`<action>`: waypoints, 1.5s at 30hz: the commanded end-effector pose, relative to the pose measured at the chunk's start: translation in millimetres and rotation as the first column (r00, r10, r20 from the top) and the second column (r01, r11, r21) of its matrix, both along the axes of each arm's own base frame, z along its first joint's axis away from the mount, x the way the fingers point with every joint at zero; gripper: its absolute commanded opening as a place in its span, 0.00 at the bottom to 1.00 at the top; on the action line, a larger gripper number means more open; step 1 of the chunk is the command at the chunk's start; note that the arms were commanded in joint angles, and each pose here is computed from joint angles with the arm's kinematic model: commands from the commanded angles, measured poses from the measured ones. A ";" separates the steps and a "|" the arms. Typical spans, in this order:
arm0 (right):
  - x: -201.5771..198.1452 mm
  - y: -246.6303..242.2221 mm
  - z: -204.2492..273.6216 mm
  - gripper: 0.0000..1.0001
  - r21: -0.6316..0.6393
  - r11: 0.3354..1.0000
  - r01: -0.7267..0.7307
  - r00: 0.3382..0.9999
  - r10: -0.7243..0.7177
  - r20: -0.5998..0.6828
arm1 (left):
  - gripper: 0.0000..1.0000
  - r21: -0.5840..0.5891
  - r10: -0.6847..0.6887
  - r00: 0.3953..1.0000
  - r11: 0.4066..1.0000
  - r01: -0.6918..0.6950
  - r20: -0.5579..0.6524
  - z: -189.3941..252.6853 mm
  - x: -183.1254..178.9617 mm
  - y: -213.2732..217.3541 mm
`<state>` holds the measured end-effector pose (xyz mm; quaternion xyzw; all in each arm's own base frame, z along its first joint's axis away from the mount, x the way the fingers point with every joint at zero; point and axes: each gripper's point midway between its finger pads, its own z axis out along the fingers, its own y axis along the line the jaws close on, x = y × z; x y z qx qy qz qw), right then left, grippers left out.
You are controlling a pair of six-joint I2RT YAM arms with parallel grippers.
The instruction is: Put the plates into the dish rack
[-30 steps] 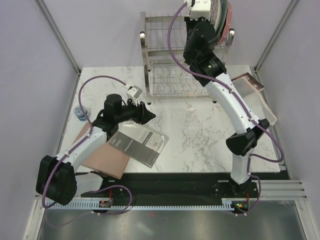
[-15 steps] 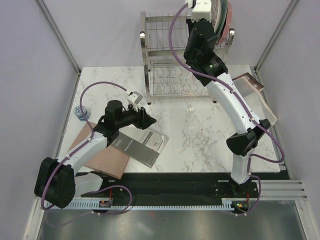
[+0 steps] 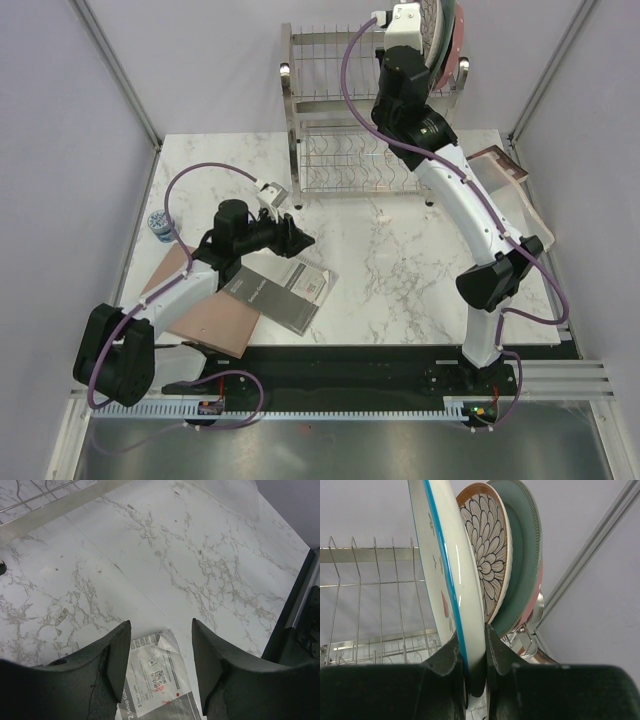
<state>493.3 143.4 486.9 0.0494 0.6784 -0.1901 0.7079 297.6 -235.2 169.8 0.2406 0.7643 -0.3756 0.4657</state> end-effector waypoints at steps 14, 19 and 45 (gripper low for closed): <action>36.6 -8.4 16.2 0.00 0.054 0.998 0.014 0.993 -0.020 0.116 | 0.59 -0.016 0.016 1.000 1.000 -0.015 0.015 2.0 11.4 -2.1; 51.9 -10.7 3.8 0.00 0.040 0.998 0.038 0.993 -0.043 0.114 | 0.59 -0.016 0.017 1.000 1.000 -0.017 0.002 -0.9 13.8 -2.2; -51.4 6.3 59.9 0.77 -0.177 0.984 -0.008 0.962 0.055 0.266 | 0.63 0.008 -0.008 0.994 1.000 0.007 0.110 31.6 30.3 -1.7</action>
